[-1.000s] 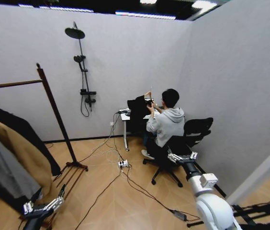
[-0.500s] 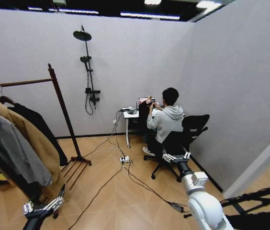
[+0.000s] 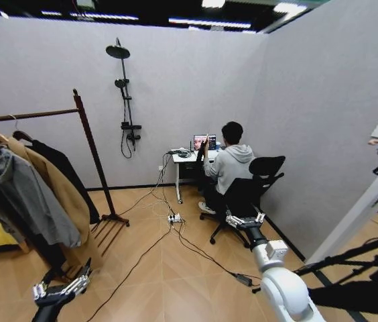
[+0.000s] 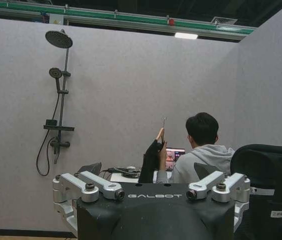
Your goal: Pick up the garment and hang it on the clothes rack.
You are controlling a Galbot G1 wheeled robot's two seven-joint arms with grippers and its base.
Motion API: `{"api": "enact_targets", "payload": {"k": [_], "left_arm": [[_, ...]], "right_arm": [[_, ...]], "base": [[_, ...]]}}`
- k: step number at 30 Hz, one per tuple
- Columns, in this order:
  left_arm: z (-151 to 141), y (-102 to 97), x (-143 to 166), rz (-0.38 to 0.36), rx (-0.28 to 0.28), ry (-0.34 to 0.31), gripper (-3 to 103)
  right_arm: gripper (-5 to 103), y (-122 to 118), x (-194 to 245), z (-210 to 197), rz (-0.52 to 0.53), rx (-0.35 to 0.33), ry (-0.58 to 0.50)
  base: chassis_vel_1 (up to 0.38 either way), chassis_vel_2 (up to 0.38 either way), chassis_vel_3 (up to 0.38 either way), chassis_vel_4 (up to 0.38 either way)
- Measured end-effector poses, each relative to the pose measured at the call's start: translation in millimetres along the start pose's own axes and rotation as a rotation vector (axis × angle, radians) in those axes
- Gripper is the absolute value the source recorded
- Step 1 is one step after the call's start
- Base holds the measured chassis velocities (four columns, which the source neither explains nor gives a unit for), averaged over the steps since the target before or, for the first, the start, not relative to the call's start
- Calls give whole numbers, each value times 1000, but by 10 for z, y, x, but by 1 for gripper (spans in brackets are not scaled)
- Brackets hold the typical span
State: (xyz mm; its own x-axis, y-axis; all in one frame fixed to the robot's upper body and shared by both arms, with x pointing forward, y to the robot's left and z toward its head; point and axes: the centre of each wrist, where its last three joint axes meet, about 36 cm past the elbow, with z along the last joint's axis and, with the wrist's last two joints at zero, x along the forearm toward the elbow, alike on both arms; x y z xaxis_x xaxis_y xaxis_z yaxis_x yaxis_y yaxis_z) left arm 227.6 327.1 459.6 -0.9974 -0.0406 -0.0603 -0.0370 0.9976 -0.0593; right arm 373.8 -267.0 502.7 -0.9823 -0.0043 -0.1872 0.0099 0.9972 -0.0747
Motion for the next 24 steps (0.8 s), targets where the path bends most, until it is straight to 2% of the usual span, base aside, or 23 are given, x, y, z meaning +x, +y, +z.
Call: {"api": "enact_targets", "payload": {"k": [24], "left_arm": [[0, 0, 0, 0, 0, 0, 100]], "right_arm": [[100, -4, 56, 0, 4, 1, 1]], "base": [[123, -129, -128, 129]]}}
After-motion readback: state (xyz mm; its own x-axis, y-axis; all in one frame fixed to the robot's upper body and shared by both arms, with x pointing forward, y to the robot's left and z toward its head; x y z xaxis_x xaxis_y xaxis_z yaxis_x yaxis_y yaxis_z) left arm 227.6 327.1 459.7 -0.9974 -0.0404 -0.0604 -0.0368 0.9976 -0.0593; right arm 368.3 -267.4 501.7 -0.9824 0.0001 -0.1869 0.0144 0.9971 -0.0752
